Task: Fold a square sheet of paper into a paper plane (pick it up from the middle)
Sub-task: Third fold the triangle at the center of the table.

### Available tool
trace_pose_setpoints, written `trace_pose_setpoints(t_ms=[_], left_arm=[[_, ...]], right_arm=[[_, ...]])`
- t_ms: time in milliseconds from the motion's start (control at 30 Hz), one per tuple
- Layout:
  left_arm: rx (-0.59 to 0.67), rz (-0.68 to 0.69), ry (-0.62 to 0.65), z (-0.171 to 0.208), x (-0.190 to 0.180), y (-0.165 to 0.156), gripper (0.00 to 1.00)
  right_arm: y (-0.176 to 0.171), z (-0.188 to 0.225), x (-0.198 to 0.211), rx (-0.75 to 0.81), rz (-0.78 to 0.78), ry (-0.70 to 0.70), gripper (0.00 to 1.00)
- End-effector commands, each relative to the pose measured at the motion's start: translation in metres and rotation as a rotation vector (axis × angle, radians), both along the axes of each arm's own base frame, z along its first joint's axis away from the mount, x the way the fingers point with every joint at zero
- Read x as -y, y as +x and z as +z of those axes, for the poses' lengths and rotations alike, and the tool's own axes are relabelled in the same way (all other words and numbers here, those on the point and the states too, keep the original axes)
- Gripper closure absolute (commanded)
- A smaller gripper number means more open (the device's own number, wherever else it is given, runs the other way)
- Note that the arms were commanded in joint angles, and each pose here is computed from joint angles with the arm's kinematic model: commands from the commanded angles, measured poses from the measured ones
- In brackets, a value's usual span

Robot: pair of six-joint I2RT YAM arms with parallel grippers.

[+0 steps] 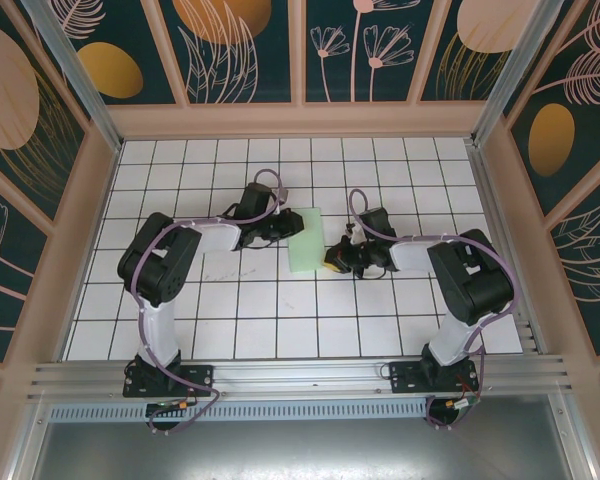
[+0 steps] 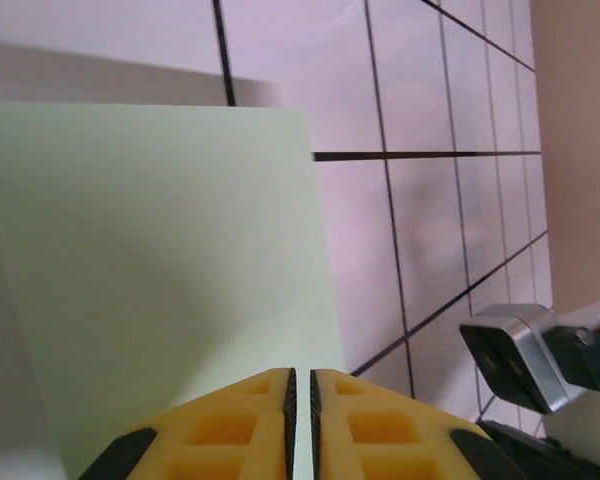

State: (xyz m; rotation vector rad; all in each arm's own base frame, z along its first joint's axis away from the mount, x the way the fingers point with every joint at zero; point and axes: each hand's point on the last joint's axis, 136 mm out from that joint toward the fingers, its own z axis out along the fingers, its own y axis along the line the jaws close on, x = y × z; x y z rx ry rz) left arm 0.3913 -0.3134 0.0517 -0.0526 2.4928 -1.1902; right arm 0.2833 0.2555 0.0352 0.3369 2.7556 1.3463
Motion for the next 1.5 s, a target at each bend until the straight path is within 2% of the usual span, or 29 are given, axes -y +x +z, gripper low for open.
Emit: trace_pose_setpoints(t_ms=[0, 267, 500, 600, 733, 833, 1167, 1467], left_arm=[[-0.026, 0.010, 0.064, -0.025, -0.006, 0.001, 0.86], [-0.080, -0.004, 0.104, -0.048, -0.010, -0.007, 0.89], [-0.089, -0.011, 0.116, -0.053, -0.011, -0.008, 0.89], [-0.066, -0.020, 0.110, -0.042, -0.007, -0.003, 0.88], [0.003, -0.043, 0.059, -0.003, 0.004, 0.015, 0.87], [0.043, -0.016, 0.070, 0.014, 0.003, 0.030, 0.86], [-0.013, 0.068, 0.203, -0.022, -0.021, 0.030, 0.90], [-0.075, 0.071, 0.249, -0.051, -0.027, 0.022, 0.95]], right_arm=[[-0.001, 0.011, -0.003, 0.009, -0.005, 0.005, 0.95], [0.015, 0.027, -0.024, 0.053, 0.025, 0.029, 0.95], [0.038, 0.036, -0.045, 0.097, 0.034, 0.037, 0.95], [0.045, 0.033, -0.052, 0.101, 0.034, 0.033, 0.96], [0.050, 0.024, -0.056, 0.091, 0.030, 0.020, 0.96], [0.051, 0.017, -0.054, 0.084, 0.021, 0.003, 0.96], [0.055, 0.009, -0.055, 0.082, -0.006, 0.019, 0.96], [0.057, 0.004, -0.060, 0.082, -0.004, 0.034, 0.96]])
